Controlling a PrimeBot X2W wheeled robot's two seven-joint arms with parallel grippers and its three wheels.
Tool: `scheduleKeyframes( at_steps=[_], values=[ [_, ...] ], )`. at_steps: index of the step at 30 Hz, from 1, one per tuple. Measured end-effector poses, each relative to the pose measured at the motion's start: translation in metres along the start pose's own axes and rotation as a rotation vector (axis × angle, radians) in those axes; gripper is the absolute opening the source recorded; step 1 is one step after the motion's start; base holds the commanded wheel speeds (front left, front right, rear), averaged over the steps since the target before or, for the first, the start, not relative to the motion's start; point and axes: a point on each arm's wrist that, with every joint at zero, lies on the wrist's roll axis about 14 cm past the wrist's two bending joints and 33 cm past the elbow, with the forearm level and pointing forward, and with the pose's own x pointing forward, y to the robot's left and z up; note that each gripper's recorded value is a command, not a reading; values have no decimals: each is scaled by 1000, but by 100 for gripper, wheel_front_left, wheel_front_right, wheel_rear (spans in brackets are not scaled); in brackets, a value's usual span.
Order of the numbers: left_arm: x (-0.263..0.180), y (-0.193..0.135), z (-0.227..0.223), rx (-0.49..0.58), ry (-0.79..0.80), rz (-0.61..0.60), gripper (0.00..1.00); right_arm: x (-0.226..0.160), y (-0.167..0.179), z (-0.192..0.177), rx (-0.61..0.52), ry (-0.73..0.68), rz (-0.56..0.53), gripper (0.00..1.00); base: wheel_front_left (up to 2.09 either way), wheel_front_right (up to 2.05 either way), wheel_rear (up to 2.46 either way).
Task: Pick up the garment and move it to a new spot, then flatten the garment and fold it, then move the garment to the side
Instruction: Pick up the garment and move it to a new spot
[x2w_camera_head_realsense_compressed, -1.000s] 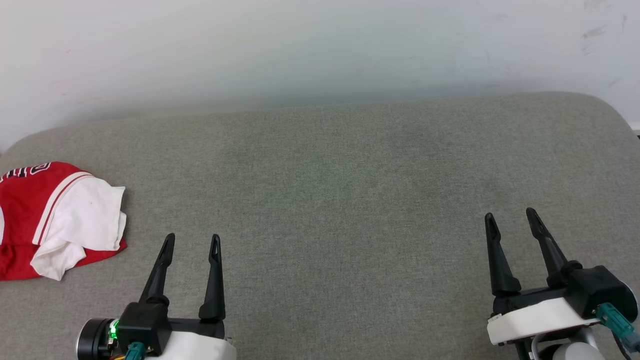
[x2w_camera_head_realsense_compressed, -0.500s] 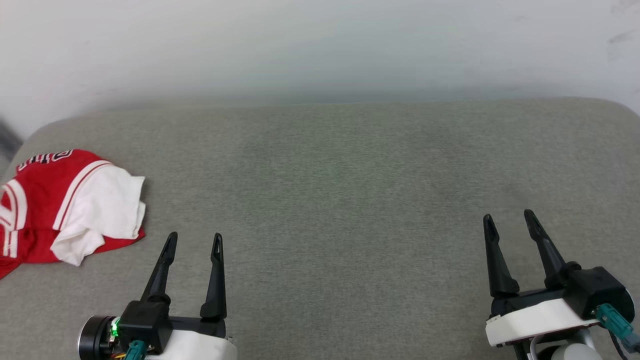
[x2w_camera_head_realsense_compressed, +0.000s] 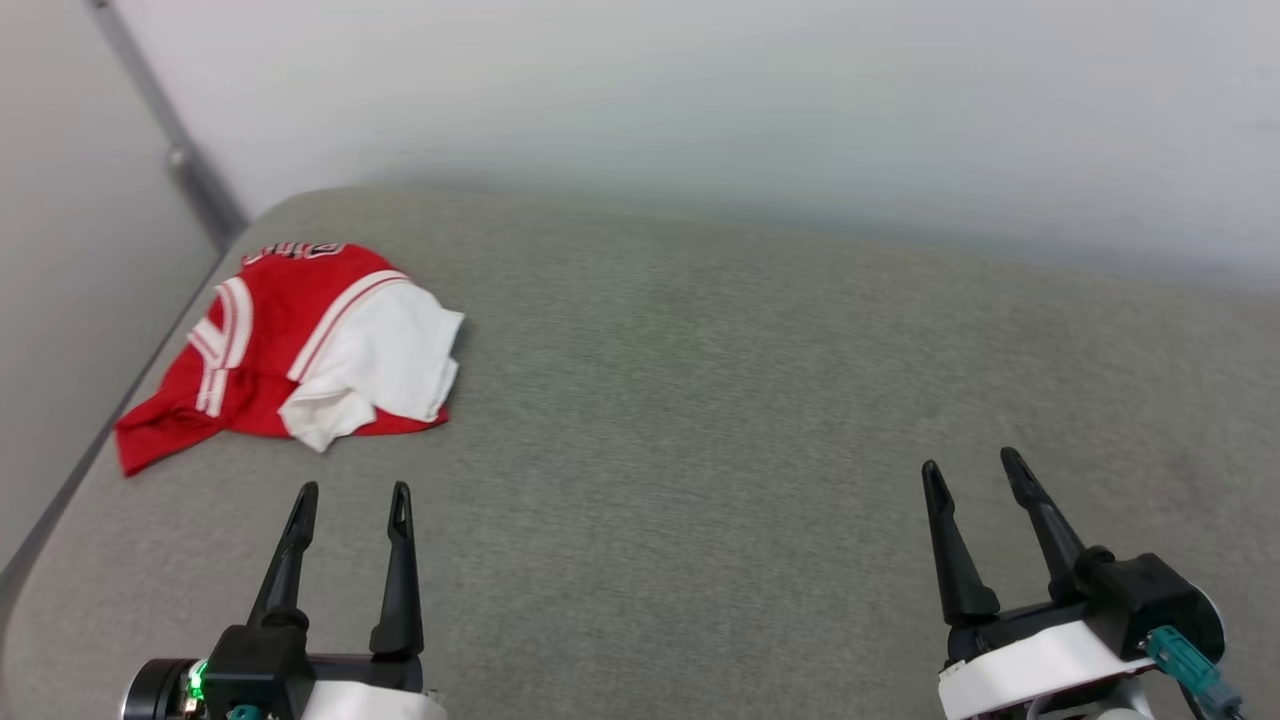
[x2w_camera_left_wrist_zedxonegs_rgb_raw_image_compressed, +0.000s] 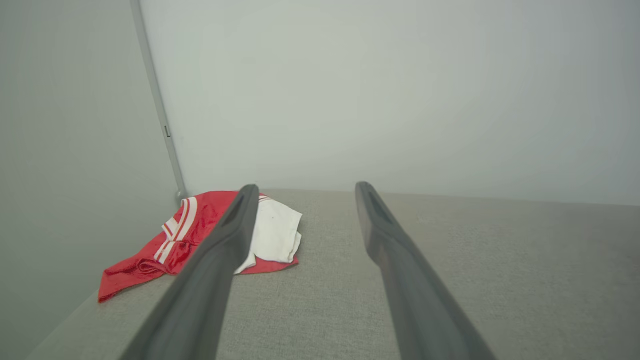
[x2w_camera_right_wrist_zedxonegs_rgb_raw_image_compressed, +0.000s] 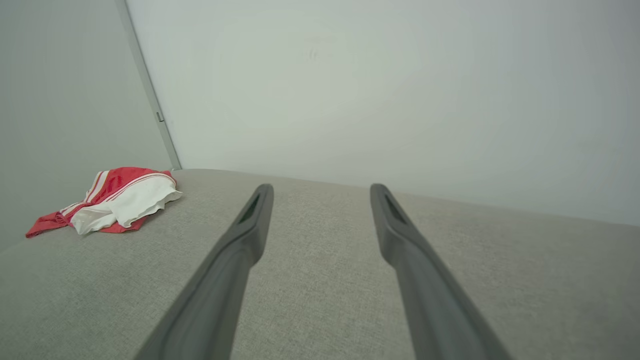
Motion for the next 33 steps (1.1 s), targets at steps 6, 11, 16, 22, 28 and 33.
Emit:
scheduleKeyframes(
  at_steps=[6, 11, 16, 22, 28, 33],
  values=[
    [-28, 34, 6, 34, 2, 108, 100, 11, 40, -2, 27, 5, 120, 100, 0, 0, 0],
    [-48, 53, 12, 49, -4, 178, 100, 18, 68, -3, 41, 5, 203, 100, 0, 0, 0],
    [-65, 64, 13, 58, -1, 217, 100, 19, 90, -6, 50, 18, 268, 100, 0, 0, 0],
    [-74, 69, 15, 60, 0, 247, 100, 19, 105, -9, 57, 28, 313, 100, 0, 0, 0],
    [-75, 66, 14, 66, 4, 241, 100, 19, 109, -9, 57, 29, 323, 100, 0, 0, 0],
    [-75, 68, 13, 69, 7, 245, 100, 19, 105, -7, 57, 23, 313, 100, 0, 0, 0]
  ],
)
